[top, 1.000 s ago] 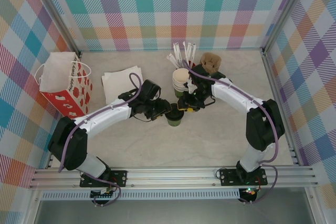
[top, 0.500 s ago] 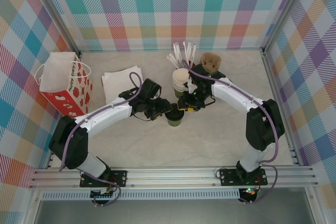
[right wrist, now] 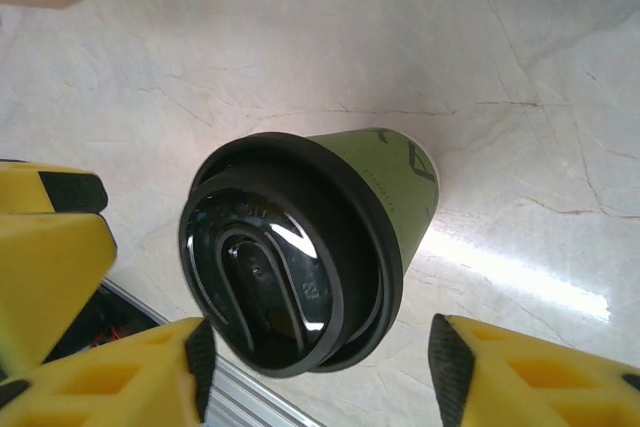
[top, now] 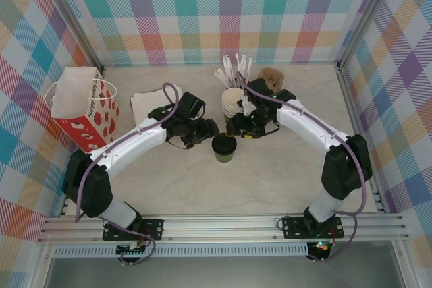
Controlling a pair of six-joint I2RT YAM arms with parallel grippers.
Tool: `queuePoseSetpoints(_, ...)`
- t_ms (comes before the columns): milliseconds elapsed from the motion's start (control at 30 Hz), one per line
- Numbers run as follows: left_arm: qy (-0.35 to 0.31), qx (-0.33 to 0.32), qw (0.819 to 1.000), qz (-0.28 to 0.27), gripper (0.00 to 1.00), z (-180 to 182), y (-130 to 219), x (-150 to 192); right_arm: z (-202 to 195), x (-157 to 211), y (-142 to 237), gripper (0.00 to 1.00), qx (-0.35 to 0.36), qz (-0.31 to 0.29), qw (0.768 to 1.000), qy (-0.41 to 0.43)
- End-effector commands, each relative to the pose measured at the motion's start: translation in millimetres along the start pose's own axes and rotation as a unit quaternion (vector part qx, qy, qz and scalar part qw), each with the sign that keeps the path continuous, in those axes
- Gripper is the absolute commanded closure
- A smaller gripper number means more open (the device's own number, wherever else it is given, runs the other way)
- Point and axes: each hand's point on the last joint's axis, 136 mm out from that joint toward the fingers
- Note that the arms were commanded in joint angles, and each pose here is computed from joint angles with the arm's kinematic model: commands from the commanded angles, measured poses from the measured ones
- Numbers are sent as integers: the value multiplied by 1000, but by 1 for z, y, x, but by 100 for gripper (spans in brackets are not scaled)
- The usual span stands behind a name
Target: Pack the takeout coffee
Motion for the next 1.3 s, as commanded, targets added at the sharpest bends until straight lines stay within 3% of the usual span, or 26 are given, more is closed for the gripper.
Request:
queuePoseSetpoints(0, -3, -9, 999, -40, 29, 9, 31, -11, 6, 6, 18, 28, 1, -17, 999, 28)
queuePoseSetpoints(233, -7, -51, 994, -92, 21, 34, 64, -15, -1, 23, 25, 0, 32, -26, 998, 52)
queuePoseSetpoints(600, -1, -90, 984, -156, 9, 64, 96, -14, -3, 40, 20, 0, 112, -18, 987, 114)
queuePoseSetpoints(1267, 6, -108, 978, -177, 6, 81, 112, -7, 21, 34, -33, 0, 185, 35, 962, 200)
Point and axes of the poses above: each hand's point on the last joint's axis, 136 mm out from that joint toward the fingers, its own y axis back along the fingers, its own z axis along the line the jaws close on, x = y × z, and after that the axes turned 8 degrees about -y, right-handed
